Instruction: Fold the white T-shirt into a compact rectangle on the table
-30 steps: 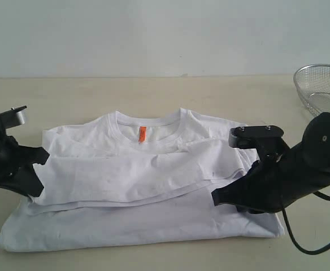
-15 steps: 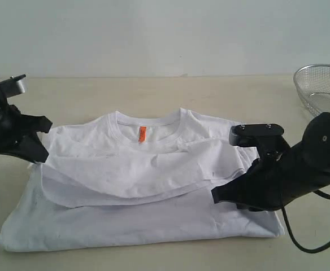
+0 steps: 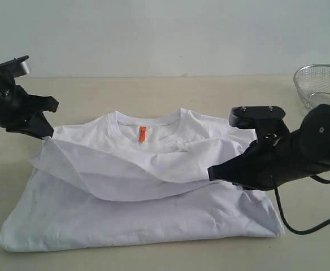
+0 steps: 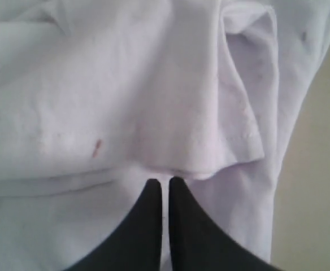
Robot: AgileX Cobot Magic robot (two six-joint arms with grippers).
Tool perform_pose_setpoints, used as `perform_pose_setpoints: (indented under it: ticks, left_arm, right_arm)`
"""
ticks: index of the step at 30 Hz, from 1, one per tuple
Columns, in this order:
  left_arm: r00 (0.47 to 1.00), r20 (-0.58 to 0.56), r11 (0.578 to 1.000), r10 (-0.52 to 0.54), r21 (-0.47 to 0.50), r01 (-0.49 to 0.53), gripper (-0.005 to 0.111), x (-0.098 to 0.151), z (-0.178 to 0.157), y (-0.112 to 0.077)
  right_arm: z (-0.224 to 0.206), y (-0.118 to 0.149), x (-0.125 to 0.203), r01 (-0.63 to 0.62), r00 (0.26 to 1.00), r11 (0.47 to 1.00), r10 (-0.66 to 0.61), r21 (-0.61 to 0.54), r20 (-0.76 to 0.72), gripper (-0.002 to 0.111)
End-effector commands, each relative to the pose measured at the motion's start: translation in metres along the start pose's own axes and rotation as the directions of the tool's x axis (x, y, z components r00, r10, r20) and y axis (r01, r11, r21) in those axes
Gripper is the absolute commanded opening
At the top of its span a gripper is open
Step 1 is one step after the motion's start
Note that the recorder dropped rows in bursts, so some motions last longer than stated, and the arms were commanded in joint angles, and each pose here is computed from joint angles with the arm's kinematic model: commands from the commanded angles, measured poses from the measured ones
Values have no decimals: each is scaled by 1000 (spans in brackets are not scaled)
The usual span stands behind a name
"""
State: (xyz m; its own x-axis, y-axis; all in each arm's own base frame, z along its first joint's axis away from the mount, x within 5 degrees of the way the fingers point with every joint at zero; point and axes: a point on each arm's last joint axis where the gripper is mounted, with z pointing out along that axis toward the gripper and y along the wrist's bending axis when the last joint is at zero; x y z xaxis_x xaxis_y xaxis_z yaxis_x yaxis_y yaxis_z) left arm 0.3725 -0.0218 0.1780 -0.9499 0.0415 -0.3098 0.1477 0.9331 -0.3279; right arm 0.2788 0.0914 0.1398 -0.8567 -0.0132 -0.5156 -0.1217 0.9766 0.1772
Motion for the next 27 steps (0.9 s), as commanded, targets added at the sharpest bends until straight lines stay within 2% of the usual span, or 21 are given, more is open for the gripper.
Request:
perform_pose_setpoints:
  ticks: [1, 12, 16, 27]
  left_arm:
    - [999, 49, 1000, 3, -1, -3, 5, -11, -6, -3]
    - [988, 152, 999, 24, -30, -19, 5, -32, -21, -2]
    - [986, 164, 999, 17, -35, -11, 5, -34, -24, 2]
    - [997, 69, 1000, 16, 16, -17, 5, -25, -25, 1]
  right_arm:
    - [-1, 2, -10, 0, 998, 1000, -1, 4, 55, 0]
    - [-2, 0, -13, 2, 996, 1000, -3, 14, 86, 0]
    - [-2, -1, -19, 0, 990, 1000, -4, 29, 138, 0]
    - [-9, 0, -56, -16, 968, 1000, 10, 21, 250, 0]
